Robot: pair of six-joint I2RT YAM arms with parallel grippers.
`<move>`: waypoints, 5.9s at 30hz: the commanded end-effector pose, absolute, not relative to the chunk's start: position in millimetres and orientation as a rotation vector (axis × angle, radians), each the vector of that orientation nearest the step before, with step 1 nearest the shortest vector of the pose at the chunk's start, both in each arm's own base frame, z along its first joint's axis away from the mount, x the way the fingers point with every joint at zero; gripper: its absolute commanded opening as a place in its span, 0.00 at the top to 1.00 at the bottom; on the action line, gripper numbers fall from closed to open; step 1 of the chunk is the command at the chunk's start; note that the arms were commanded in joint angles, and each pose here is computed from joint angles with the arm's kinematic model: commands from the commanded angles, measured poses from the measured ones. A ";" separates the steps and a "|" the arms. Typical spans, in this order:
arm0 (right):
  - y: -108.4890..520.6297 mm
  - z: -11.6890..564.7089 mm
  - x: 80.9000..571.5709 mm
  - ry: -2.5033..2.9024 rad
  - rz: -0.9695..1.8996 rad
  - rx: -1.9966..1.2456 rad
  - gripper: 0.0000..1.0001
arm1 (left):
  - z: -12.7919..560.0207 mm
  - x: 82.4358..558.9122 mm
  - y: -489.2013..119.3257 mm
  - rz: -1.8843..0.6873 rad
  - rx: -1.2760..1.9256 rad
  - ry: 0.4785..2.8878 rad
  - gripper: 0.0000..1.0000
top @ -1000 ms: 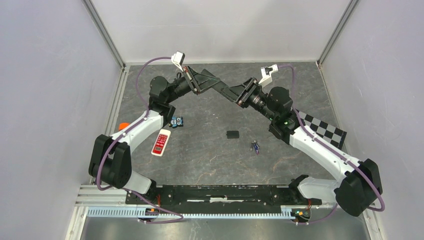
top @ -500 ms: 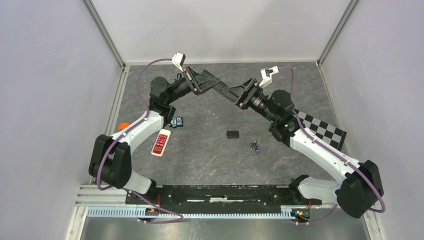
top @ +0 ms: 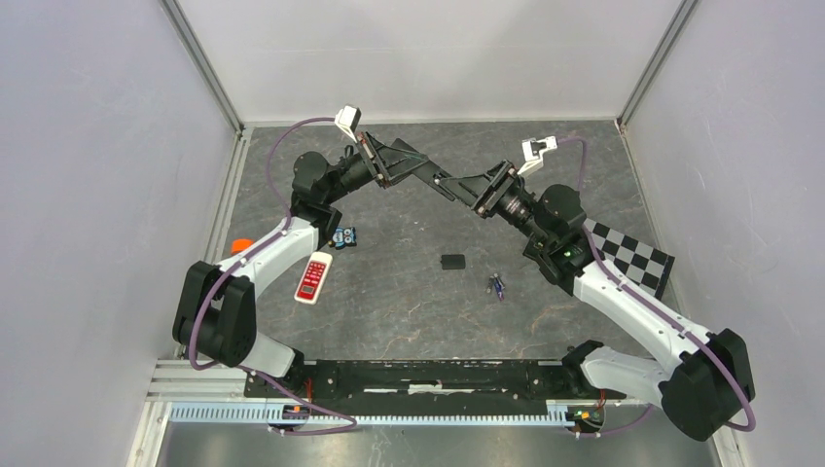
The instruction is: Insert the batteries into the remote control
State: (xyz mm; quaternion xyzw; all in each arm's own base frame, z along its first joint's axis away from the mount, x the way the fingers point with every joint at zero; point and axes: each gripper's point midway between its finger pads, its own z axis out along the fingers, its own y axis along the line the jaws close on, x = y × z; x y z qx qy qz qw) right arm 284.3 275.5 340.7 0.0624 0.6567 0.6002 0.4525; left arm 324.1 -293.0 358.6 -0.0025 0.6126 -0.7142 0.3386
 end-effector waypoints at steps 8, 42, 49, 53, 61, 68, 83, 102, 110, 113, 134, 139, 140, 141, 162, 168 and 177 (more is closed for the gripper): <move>278.3 323.9 286.8 1.697 1.452 0.129 0.84 | 384.0 311.1 -287.3 -1.866 0.058 1.493 0.98; 242.1 317.0 255.5 1.617 1.060 -0.410 0.40 | 327.1 262.0 -269.5 -1.596 0.568 1.543 0.98; 261.7 333.3 245.7 1.531 1.162 -0.476 0.38 | 324.9 277.3 -271.6 -1.618 0.444 1.611 0.98; 276.2 329.9 244.9 1.547 1.108 -0.552 0.42 | 328.9 281.1 -272.1 -1.634 0.405 1.620 0.98; 284.4 310.8 261.6 1.650 0.893 -0.584 0.64 | 329.3 280.4 -273.6 -1.646 0.415 1.645 0.98; 288.1 307.0 261.5 1.652 0.879 -0.609 0.72 | 330.4 282.1 -273.7 -1.649 0.407 1.650 0.98; 289.3 281.3 258.4 1.704 0.801 -0.702 0.61 | 337.9 288.3 -274.7 -1.661 0.350 1.669 0.98; 265.4 282.4 278.4 1.772 0.533 -0.579 0.57 | 301.0 298.3 -258.7 -1.477 0.310 1.777 0.98; 265.1 305.1 259.5 1.661 0.650 -0.650 0.51 | 276.8 300.7 -244.4 -1.413 0.325 1.810 0.98; 253.1 285.4 263.5 1.762 0.631 -0.560 0.52 | 258.5 302.3 -236.4 -1.371 0.309 1.845 0.98; 177.9 57.0 234.4 2.588 0.109 -0.199 0.62 | 252.9 279.1 -222.8 -1.282 0.387 1.773 0.98; 168.4 42.5 231.1 2.632 0.042 -0.160 0.63 | 251.7 276.3 -223.1 -1.293 0.389 1.779 0.98; 168.2 40.1 231.2 2.638 0.045 -0.157 0.64 | 251.6 275.8 -223.1 -1.295 0.387 1.781 0.98; 168.4 38.4 231.2 2.640 0.051 -0.154 0.64 | 251.3 275.7 -222.9 -1.294 0.385 1.782 0.98; 168.0 13.5 231.5 2.691 0.026 -0.142 0.71 | 253.2 276.9 -221.4 -1.281 0.370 1.784 0.98; 168.2 8.7 232.9 2.695 0.021 -0.160 0.80 | 249.1 279.2 -221.2 -1.285 0.343 1.802 0.98; 189.7 40.9 255.3 2.561 0.139 -0.266 1.00 | 224.8 282.0 -231.0 -1.428 0.193 1.948 0.98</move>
